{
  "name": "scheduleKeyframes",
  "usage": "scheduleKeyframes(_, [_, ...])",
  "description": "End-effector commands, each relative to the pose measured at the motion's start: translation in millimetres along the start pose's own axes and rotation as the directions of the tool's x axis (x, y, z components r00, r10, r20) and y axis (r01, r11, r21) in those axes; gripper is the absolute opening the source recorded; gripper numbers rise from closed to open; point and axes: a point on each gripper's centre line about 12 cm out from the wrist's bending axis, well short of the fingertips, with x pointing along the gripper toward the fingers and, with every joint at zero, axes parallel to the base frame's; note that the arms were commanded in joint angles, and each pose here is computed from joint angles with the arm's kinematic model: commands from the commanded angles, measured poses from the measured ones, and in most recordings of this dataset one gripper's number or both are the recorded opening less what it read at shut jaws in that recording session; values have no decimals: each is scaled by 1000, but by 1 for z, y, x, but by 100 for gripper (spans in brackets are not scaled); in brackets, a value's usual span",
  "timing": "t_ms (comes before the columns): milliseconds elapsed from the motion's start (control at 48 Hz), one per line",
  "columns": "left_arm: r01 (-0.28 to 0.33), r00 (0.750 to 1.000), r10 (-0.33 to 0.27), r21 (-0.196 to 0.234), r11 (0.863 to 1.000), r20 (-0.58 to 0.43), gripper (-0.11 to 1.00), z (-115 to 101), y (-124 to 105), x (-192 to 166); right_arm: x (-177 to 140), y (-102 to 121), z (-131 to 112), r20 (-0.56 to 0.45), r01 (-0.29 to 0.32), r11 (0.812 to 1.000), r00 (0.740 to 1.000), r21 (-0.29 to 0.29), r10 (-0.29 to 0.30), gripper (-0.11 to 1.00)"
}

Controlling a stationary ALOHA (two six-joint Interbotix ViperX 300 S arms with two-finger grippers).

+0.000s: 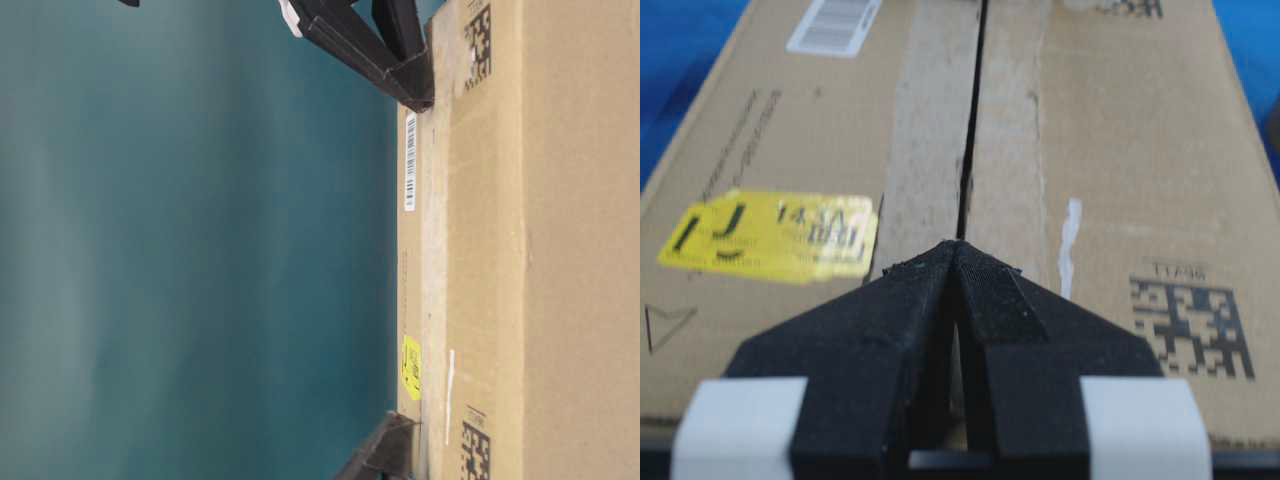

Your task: Close the cardboard box.

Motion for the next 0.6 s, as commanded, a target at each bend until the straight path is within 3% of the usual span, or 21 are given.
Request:
scheduleKeyframes(0, [3,1000,-3,1,1000,17,0,3,-1,0,0,0,5,18,0,1000,1000,4,0,0])
scheduleKeyframes(584, [10,1000,-10,4,1000,-16,0,-6,-3,5,0,0,5,18,0,1000,1000,7,0,0])
